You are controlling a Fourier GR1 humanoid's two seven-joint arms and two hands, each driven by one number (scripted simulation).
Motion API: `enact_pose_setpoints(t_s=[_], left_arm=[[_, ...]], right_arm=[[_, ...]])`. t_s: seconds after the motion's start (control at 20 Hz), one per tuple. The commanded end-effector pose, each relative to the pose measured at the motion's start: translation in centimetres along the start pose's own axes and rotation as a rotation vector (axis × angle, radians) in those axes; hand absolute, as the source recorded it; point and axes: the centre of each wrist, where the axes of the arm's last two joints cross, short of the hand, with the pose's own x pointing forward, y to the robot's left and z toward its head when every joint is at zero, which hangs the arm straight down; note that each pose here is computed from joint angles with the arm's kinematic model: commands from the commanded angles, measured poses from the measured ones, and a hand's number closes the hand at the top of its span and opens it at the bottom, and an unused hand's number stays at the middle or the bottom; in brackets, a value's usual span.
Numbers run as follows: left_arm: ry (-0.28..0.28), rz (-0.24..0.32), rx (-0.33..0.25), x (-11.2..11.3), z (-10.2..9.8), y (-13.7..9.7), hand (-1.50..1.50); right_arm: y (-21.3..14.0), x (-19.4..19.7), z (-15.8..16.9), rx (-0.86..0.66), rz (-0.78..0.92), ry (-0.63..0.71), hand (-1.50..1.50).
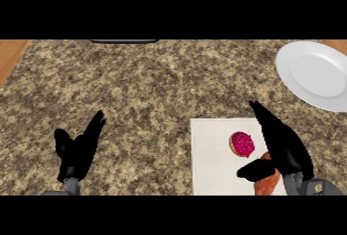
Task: Pick the cupcake from the placemat and place it in the plate
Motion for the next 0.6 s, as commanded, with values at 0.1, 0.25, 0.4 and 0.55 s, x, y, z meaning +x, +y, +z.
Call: enact_pose_setpoints(t_s=[0.1, 0.25, 0.4, 0.55], left_arm=[[0.039, 0.008, -0.024, -2.0, -1.6, -0.2, 0.0], [0.053, 0.012, -0.04, -0.6, 0.7, -1.1, 0.0], [0.035, 0.004, -0.018, -1.5, 0.0, 0.5, 0.0], [0.052, 0.019, -0.028, -2.0, 0.1, -1.4, 0.0]], right_arm=[[2.8, 0.8, -0.5, 0.002, 0.05, 0.042, -1.5], [3.3, -0.9, -0.2, 0.019, 0.036, 0.042, -1.5], [3.9, -0.9, -1.3, 0.042, 0.059, 0.041, -1.5], [4.5, -3.8, -2.8, 0.061, 0.061, 0.05, -1.5]])
